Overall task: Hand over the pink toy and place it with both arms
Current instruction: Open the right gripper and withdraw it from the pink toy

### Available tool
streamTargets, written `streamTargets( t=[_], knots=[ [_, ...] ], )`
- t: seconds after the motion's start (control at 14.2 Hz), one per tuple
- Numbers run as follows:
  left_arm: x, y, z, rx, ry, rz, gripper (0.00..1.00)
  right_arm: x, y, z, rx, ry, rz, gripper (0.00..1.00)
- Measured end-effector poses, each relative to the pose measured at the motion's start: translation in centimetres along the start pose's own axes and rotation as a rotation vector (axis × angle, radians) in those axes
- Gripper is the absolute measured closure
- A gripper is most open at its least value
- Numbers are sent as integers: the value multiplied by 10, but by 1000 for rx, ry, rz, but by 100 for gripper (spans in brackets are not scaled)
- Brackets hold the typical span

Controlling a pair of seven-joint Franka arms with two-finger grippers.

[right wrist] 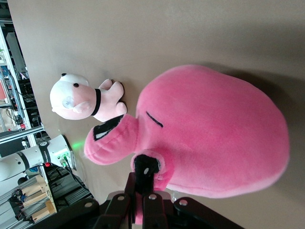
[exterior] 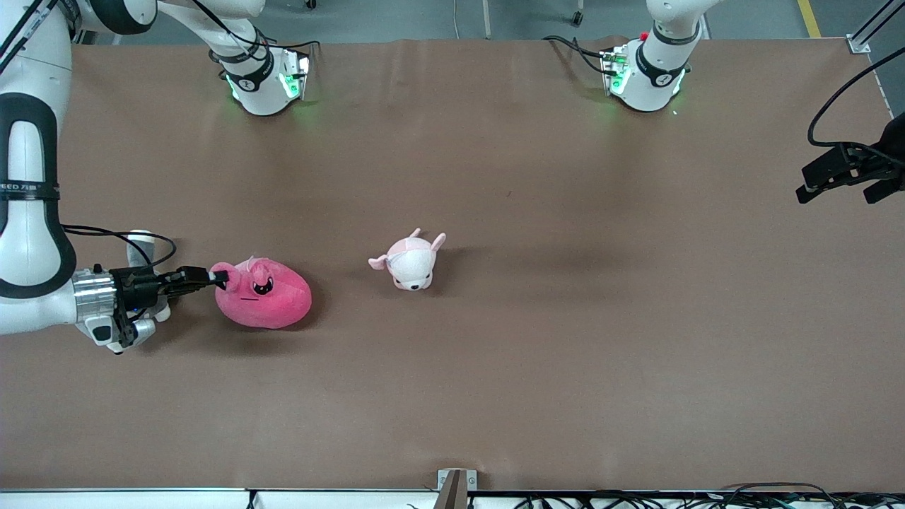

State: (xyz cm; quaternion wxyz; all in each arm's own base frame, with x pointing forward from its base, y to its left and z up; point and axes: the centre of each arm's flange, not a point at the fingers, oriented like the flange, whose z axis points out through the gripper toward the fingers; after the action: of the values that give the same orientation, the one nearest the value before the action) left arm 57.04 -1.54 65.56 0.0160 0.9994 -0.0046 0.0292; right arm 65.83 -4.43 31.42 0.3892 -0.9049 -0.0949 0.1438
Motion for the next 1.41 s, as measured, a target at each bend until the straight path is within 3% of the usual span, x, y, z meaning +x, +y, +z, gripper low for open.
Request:
streamTargets(
  t=[0.42,0.63,0.92,1.06,1.41],
  knots=[
    [0,1,-1,0,3,1,0,3,13,12,14,-14,-16,89],
    [0,3,0,3,2,2,0,6,4,-3,-16,0,-5,63],
    [2,5,2,19,-2,-1,0,-8,-69,-74,-232,50,36,17],
    [2,5,2,23,-2,-4,0,-24,-96,-98,-332,63,47,1],
    [2,7,2,30,-1,-4,0,-50,-121,-134,-541,91,136,0]
  ],
)
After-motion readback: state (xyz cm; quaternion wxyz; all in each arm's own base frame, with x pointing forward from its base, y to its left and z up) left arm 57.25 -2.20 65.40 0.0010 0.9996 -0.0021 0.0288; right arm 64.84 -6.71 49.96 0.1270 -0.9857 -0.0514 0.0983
